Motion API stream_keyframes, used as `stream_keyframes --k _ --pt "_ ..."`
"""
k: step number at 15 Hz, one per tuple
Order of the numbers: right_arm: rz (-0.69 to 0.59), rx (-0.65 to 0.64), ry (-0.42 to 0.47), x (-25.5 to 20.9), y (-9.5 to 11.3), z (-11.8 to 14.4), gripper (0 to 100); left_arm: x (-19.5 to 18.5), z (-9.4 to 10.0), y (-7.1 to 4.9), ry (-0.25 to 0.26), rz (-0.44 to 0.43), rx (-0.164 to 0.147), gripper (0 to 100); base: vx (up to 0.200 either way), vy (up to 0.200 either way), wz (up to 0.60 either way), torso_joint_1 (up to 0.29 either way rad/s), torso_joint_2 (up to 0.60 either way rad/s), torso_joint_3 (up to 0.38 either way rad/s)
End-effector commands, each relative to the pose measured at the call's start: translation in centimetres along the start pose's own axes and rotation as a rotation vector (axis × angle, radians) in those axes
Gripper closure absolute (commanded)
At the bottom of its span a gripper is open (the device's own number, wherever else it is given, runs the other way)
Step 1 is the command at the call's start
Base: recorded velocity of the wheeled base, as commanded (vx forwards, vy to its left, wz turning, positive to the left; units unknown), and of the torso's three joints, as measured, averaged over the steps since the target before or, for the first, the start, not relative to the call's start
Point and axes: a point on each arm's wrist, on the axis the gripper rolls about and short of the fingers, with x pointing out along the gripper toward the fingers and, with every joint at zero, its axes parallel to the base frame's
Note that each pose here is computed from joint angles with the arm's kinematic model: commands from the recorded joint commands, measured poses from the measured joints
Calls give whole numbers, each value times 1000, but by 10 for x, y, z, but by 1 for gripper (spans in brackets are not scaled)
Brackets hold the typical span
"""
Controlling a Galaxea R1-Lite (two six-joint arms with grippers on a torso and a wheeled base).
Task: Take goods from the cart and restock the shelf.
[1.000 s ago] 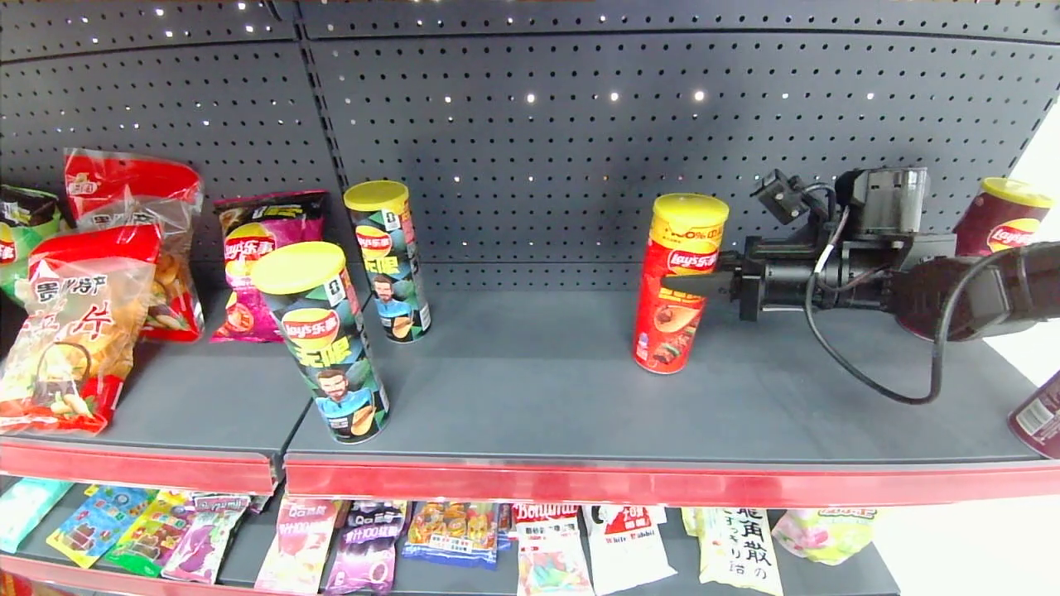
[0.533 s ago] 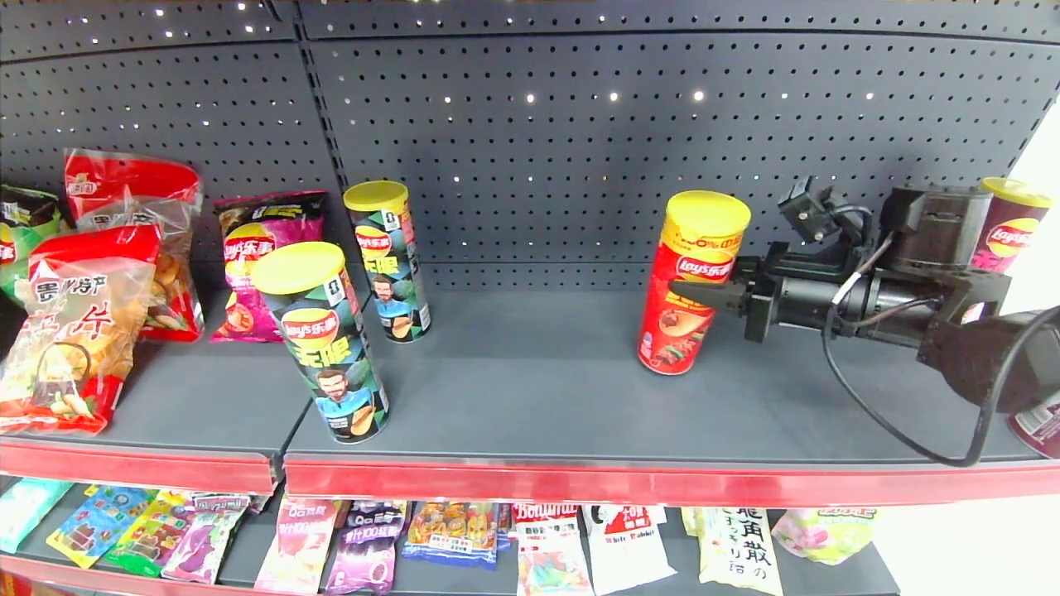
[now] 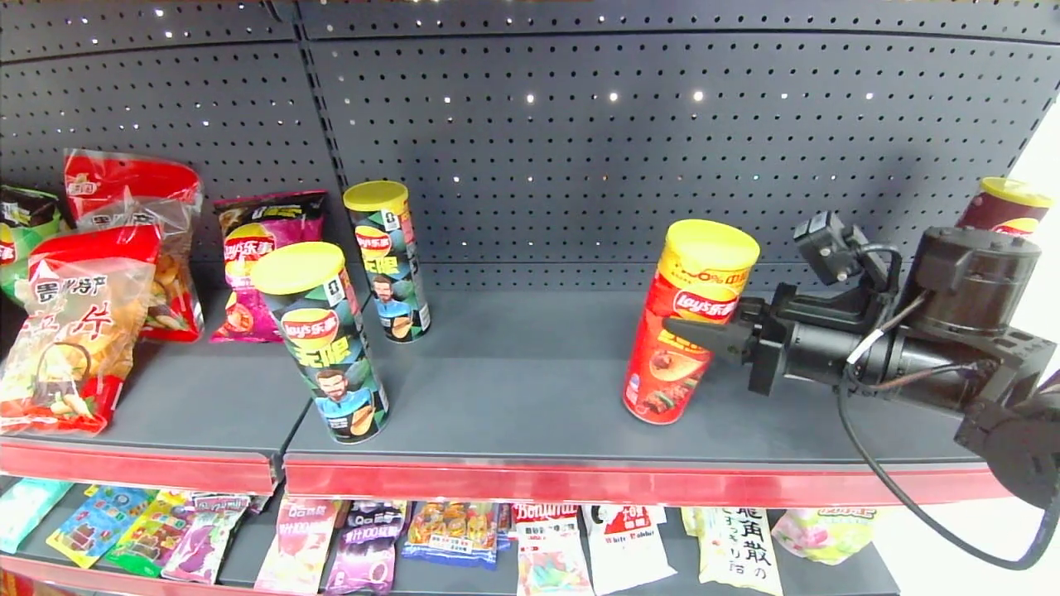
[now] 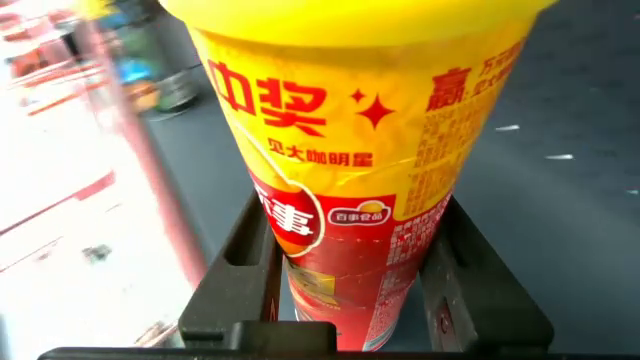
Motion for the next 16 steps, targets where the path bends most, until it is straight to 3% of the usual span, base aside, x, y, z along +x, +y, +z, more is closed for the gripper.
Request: stream_keyframes --k 1,6,11,16 --pt "45 -10 -8 -3 3 1 100 0 0 0 1 0 5 100 0 0 0 0 0 0" --pt "51 -18 -17 -2 -1 3 100 0 0 0 -1 0 6 100 0 0 0 0 0 0" --pt "-29 -50 -60 -14 -22 17 100 0 0 0 -1 0 6 100 0 0 0 0 0 0" --pt "-12 -83 -25 -22 -12 6 100 0 0 0 -1 0 6 100 0 0 0 0 0 0"
